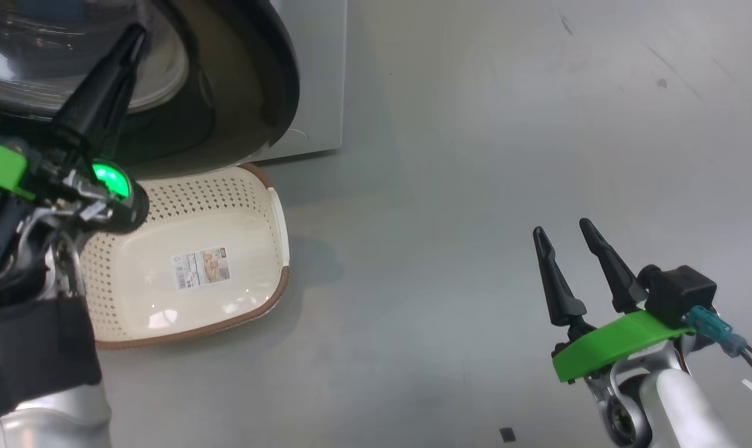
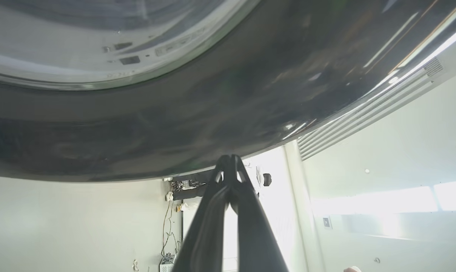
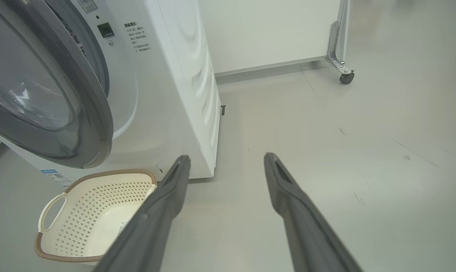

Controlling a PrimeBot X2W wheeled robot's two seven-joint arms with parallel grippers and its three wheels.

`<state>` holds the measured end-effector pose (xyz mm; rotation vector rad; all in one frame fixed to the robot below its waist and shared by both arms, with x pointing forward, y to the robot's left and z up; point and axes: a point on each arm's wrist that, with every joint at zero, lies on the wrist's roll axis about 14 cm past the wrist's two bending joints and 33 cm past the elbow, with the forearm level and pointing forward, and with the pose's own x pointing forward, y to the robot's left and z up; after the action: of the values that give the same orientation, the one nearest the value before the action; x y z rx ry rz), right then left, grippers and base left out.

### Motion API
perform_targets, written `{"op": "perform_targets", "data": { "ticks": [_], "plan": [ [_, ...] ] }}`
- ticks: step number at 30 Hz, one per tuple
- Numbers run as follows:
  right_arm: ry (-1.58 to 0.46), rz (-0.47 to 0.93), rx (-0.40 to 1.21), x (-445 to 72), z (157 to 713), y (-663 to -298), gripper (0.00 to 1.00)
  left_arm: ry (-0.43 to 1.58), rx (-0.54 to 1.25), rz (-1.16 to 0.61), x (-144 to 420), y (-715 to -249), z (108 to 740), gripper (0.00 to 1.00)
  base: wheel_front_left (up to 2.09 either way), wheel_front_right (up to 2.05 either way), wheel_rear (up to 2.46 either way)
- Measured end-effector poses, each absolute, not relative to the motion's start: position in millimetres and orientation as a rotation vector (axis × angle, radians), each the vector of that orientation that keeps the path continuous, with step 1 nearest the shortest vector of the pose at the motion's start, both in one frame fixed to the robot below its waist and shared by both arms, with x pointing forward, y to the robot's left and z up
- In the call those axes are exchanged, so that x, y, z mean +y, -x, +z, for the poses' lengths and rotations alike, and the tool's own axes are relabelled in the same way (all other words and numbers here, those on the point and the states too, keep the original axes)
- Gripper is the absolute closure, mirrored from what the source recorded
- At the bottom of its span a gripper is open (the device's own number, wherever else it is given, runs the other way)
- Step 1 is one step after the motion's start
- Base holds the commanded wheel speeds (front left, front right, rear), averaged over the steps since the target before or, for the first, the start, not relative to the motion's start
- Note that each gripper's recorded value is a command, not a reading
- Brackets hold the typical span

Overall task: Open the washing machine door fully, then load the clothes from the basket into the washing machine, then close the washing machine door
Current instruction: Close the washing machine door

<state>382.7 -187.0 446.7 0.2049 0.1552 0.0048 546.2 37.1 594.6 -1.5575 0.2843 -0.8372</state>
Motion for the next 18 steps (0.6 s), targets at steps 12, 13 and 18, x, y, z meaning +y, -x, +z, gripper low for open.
{"op": "perform_targets", "data": {
  "ticks": [12,13,18],
  "plan": [
    [-0.184,0.058,0.066,-174.7,477.5,-385.1,0.00,1.478,0.145,-0.642,74.1,-481.8,599.6,0.00,0.00,0.00,0.00],
    [-0.184,0.063,0.065,-173.3,478.9,-383.7,0.00,1.453,0.129,-0.619,77.0,-477.0,599.7,0.00,0.00,0.00,0.00],
    [-0.183,0.081,0.059,-167.6,484.9,-375.3,0.00,1.301,0.049,-0.570,82.6,-449.3,608.9,0.00,0.00,0.00,0.00]
  ]
}}
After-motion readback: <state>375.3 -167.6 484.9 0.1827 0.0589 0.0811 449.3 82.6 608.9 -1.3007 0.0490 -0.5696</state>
